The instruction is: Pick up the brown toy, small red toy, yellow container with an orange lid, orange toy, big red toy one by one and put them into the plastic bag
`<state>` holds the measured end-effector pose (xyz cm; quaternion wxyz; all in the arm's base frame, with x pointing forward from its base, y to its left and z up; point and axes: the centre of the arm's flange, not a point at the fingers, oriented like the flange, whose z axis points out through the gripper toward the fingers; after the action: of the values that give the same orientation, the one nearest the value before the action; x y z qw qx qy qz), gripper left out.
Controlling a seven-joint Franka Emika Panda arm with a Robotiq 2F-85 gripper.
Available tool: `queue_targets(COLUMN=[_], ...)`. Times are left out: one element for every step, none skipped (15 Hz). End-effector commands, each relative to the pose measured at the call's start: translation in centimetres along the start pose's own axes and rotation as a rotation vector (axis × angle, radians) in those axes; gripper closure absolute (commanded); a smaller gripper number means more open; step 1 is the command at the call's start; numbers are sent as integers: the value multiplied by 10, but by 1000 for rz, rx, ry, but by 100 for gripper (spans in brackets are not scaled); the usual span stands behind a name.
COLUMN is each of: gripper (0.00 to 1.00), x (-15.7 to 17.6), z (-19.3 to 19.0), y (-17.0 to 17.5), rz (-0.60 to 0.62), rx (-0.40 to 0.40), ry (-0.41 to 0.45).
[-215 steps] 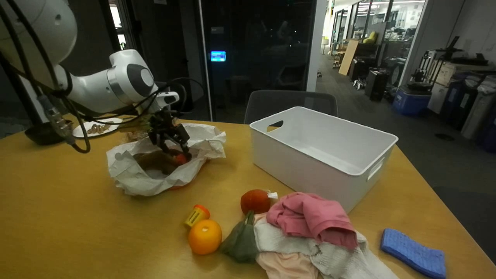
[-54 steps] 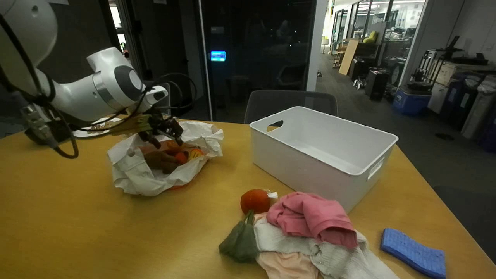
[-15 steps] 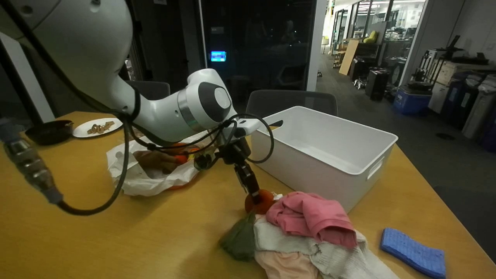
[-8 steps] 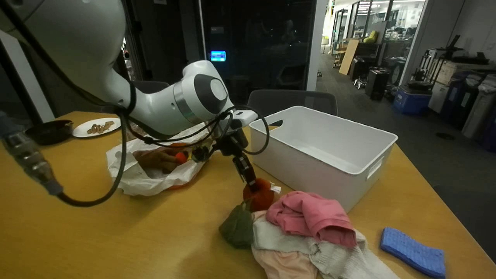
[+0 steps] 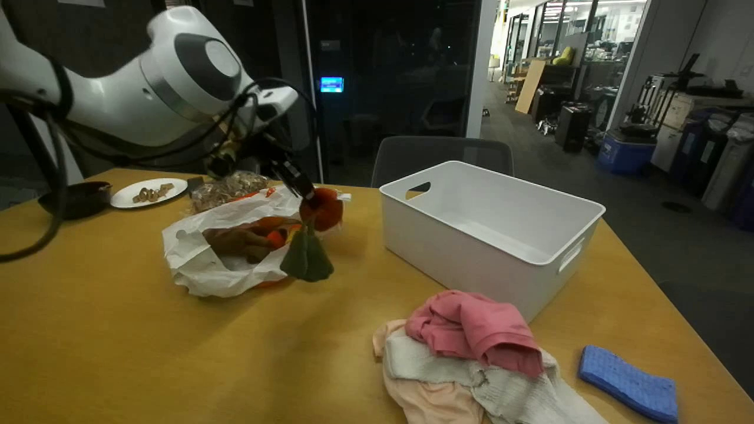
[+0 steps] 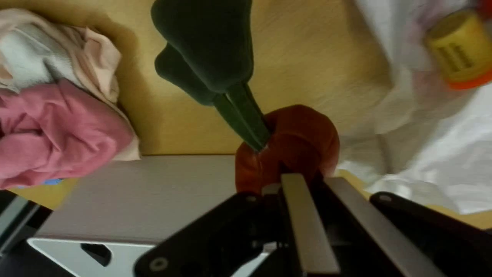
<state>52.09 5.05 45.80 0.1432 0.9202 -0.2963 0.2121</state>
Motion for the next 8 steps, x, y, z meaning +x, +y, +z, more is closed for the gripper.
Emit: queue_targets(gripper=[91,90,91,91,90,90,90,91], x=[-20,-27,-33,-39,-43,-48,-52,-56], z=[-36,-41,-44,-43,-40,-35,-30,-23], y=[-33,-45,-57,-68,-77,-85,-89,-91], rz=[-122,-162,-201,-242,-280,-318,-353,-386], rx=[160,200,238,276,307,332,356,370], ry=[22,22,21,7,-18,-50,-88,-138])
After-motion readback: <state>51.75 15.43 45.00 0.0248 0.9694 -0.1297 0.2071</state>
